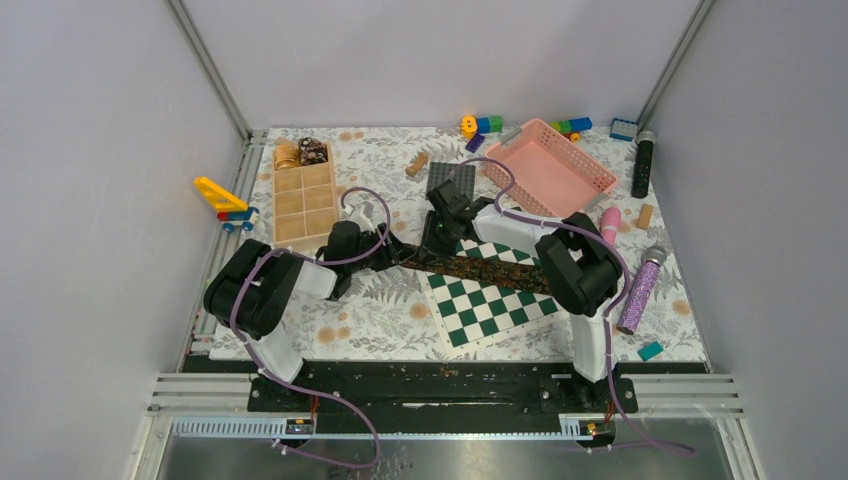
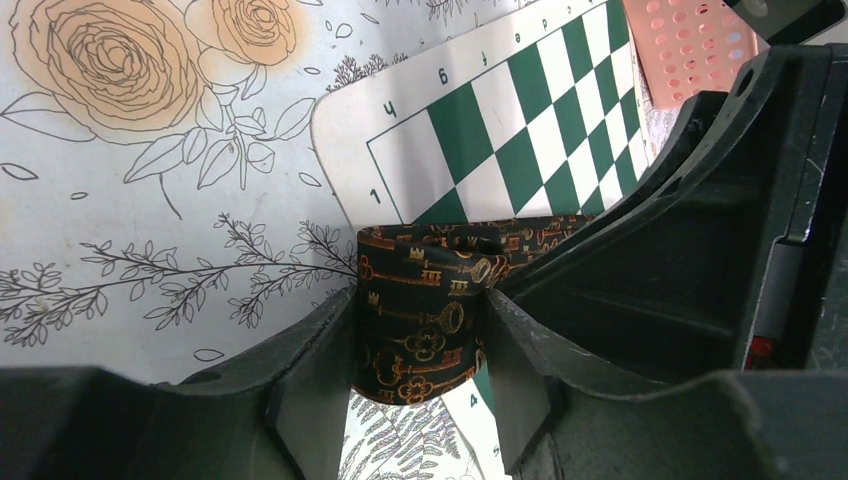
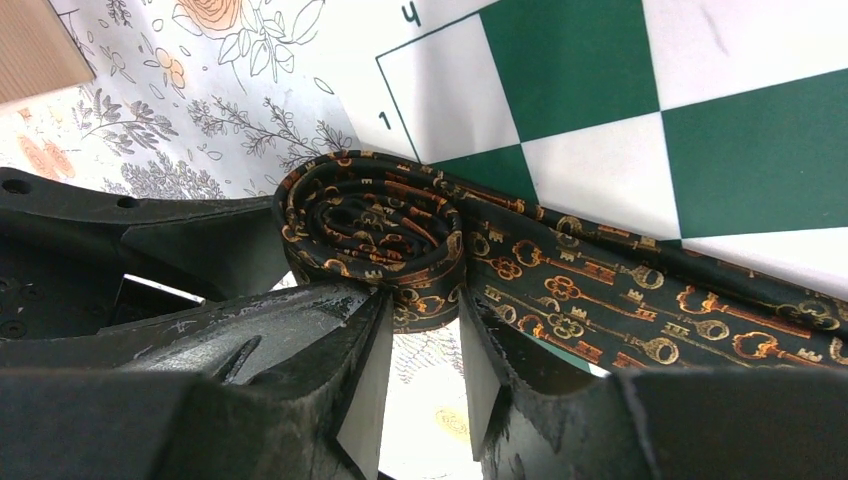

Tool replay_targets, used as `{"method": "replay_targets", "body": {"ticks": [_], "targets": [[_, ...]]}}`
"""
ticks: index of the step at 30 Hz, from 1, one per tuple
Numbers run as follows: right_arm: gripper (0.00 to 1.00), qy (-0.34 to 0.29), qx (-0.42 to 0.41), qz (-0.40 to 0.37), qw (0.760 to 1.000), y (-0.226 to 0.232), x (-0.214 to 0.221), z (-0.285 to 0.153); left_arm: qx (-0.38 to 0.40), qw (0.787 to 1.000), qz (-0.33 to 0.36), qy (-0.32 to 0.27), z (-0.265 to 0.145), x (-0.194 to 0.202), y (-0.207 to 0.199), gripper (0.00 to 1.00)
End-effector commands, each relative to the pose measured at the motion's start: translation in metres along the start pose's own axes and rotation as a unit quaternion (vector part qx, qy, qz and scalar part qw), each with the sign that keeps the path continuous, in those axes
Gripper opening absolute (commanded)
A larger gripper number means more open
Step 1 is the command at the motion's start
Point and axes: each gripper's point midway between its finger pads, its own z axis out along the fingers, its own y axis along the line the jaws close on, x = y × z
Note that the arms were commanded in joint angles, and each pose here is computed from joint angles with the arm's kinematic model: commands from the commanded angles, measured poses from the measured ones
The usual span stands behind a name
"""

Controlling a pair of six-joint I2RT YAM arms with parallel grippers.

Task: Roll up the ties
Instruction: Roll the tie at the center of the board.

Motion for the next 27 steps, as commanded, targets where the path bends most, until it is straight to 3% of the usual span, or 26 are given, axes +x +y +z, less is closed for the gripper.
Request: {"method": "replay_targets", "body": {"ticks": [1, 7, 13, 27], "targets": [[0.39, -0.011, -0.028, -0.01, 1.0, 0.015, 0.0, -0.017, 0.044, 0.999, 0.018, -0.01, -0.001, -0.01, -0.022, 0.48], [0.43, -0.056, -0.047, -0.032, 0.997, 0.021, -0.015, -0.064, 0.018, 0.999, 0.024, -0.011, -0.001, -0.017, -0.019, 0.48], [0.44, -0.093, -0.037, -0.03, 0.994, -0.004, -0.026, -0.099, -0.012, 0.999, 0.039, -0.015, -0.005, -0.029, -0.021, 0.48], [0.45, -0.133, -0.01, 0.005, 0.991, -0.07, -0.031, -0.133, -0.097, 0.989, 0.115, 0.0, -0.003, -0.032, -0.031, 0.45]]}}
